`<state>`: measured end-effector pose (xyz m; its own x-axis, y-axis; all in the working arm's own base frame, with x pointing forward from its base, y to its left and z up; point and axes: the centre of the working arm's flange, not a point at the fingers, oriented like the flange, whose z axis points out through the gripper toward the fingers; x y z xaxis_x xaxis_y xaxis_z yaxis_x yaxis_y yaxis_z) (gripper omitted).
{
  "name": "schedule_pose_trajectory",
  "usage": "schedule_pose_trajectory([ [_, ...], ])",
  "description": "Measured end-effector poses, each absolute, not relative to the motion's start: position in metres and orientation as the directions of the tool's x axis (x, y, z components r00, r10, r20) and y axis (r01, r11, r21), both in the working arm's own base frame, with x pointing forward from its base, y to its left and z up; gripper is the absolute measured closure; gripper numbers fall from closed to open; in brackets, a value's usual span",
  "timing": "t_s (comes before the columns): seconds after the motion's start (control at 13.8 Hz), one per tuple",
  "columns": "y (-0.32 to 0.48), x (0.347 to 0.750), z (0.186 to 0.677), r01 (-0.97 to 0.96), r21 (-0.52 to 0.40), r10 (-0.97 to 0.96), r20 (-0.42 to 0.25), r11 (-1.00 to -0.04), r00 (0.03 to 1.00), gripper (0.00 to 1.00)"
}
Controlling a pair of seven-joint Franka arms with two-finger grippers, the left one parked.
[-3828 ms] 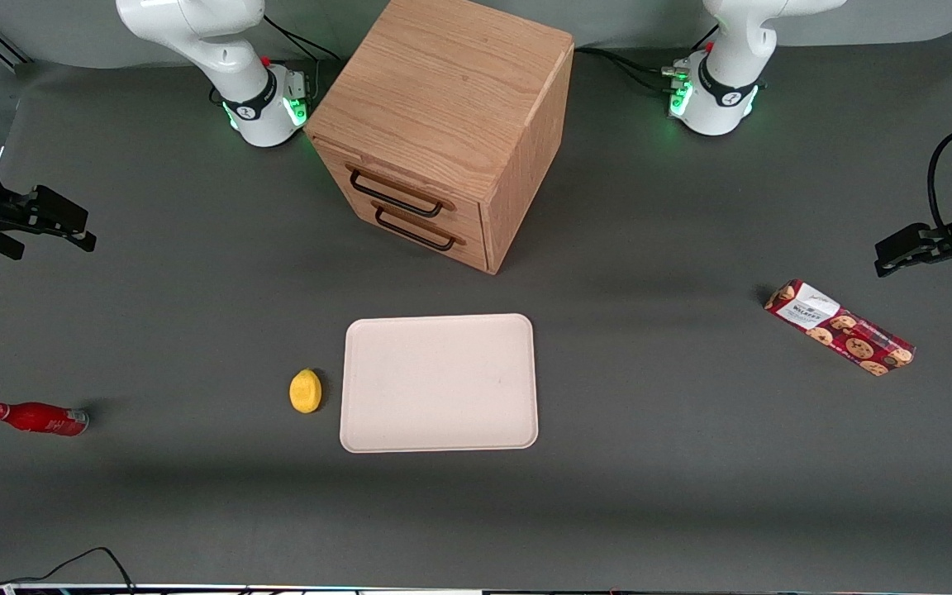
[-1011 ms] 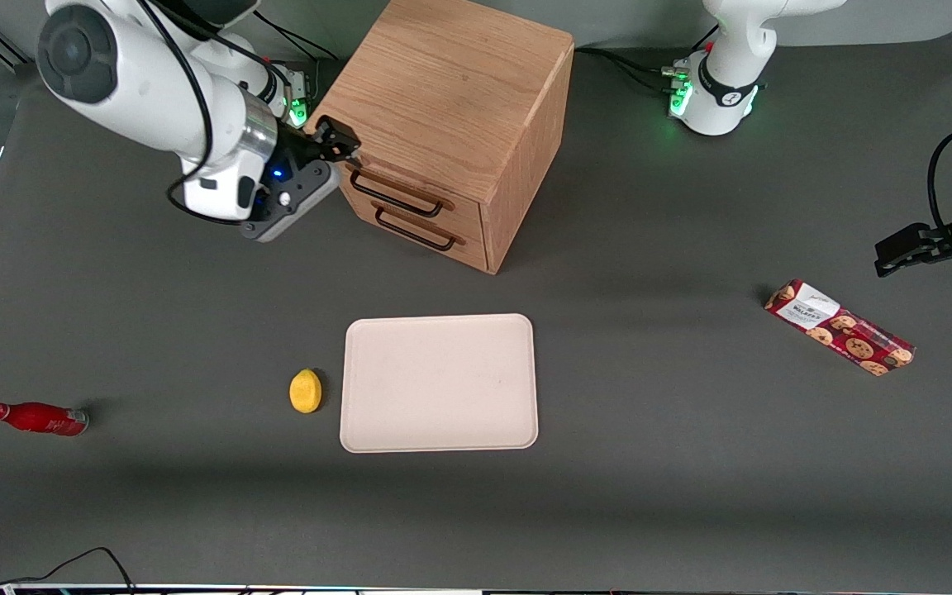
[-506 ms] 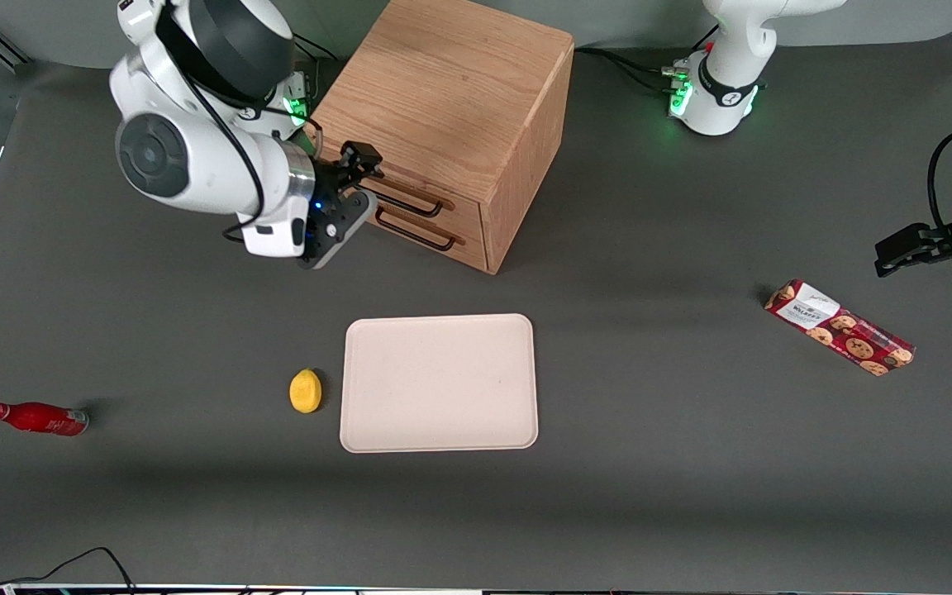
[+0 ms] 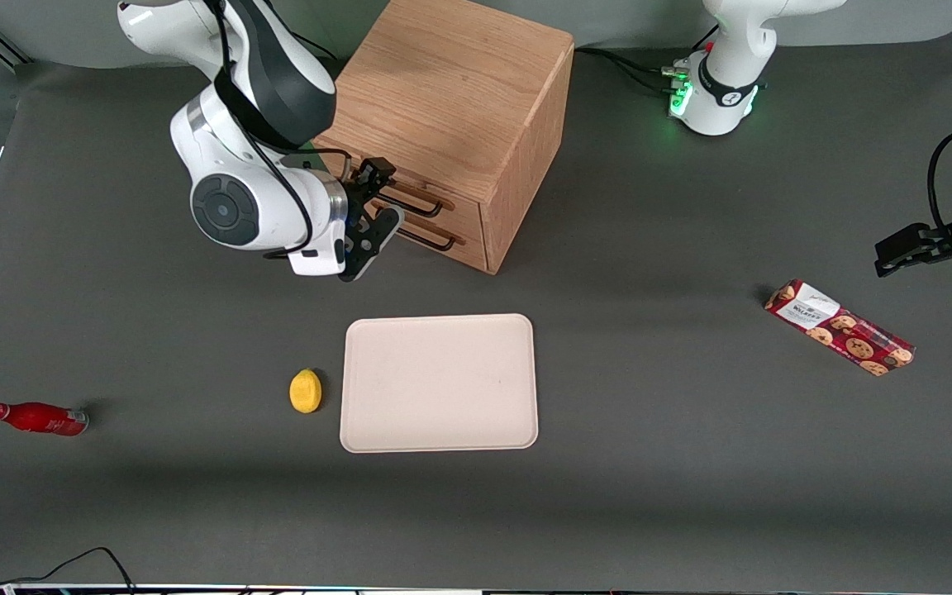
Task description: Open upper drawer
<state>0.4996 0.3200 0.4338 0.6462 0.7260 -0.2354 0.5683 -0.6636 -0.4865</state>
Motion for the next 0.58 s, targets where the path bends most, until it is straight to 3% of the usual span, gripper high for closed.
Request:
schedule_pose_trajectory([
  [0.58, 0.324, 0.489, 0.395, 0.595, -0.498, 0.757, -0.224, -0.63, 0.614, 0.0],
])
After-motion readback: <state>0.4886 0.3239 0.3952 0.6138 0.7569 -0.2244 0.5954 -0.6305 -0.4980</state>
